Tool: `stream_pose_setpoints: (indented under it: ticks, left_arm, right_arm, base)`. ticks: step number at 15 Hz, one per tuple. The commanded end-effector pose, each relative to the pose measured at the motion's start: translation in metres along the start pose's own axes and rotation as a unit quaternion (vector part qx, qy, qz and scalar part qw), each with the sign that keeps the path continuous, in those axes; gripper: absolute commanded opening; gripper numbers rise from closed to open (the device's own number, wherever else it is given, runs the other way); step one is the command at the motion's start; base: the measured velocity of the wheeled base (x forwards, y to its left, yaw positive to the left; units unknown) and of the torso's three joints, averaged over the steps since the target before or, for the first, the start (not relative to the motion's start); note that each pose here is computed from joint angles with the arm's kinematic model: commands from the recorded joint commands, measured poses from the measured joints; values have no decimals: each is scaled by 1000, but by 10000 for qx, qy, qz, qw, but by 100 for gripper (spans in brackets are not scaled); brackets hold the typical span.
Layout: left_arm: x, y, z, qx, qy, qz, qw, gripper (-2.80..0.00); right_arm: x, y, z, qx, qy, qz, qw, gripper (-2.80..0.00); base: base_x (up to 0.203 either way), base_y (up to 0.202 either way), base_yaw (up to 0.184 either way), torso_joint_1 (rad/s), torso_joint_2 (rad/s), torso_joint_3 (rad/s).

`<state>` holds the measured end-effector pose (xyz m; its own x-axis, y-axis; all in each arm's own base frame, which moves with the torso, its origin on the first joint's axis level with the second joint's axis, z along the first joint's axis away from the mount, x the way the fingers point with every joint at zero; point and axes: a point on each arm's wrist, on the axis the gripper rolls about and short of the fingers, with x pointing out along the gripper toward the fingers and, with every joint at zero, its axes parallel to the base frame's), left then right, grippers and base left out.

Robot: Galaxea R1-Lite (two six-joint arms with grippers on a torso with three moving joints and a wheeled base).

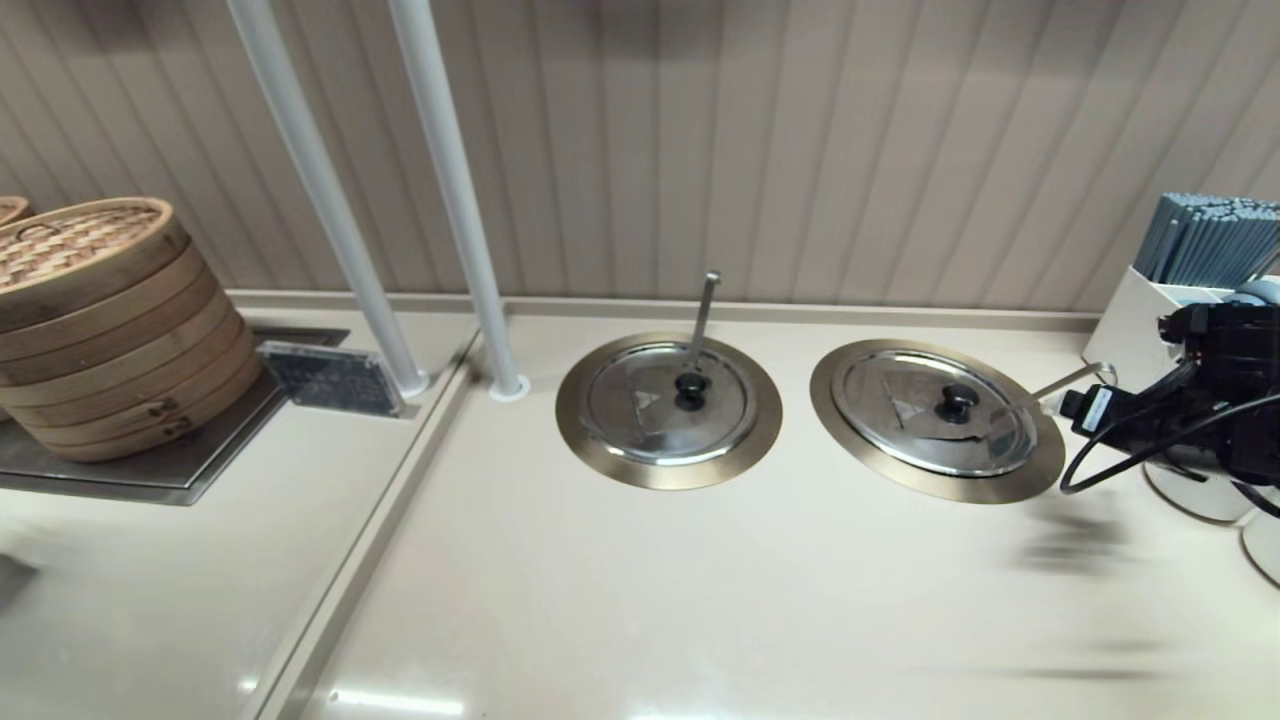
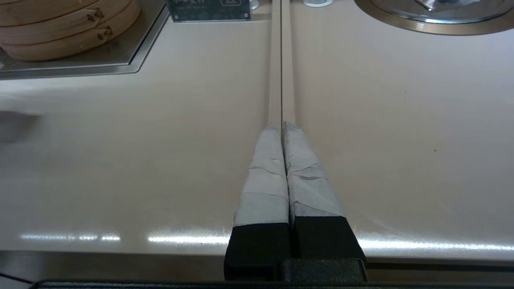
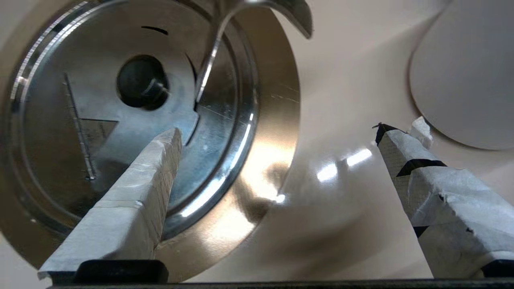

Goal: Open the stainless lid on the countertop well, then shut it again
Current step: Put the spoon in the groove

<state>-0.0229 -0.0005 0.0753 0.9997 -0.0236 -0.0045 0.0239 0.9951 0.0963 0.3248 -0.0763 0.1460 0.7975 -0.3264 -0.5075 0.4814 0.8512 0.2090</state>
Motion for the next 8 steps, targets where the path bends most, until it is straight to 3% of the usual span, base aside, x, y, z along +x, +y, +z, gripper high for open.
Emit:
stream_pose_setpoints:
  ticks: [1,8]
  left_arm:
    - [0,0,0,0,1,3,10000,-280]
    - [0,0,0,0,1,3,10000,-280]
  right_arm:
    - [8,4,7,104,-76,103,9999,0]
    - [45,11,16,184,-94,238,9995,0]
  base:
    - [0,0,0,0,0,0]
    - [0,0,0,0,0,0]
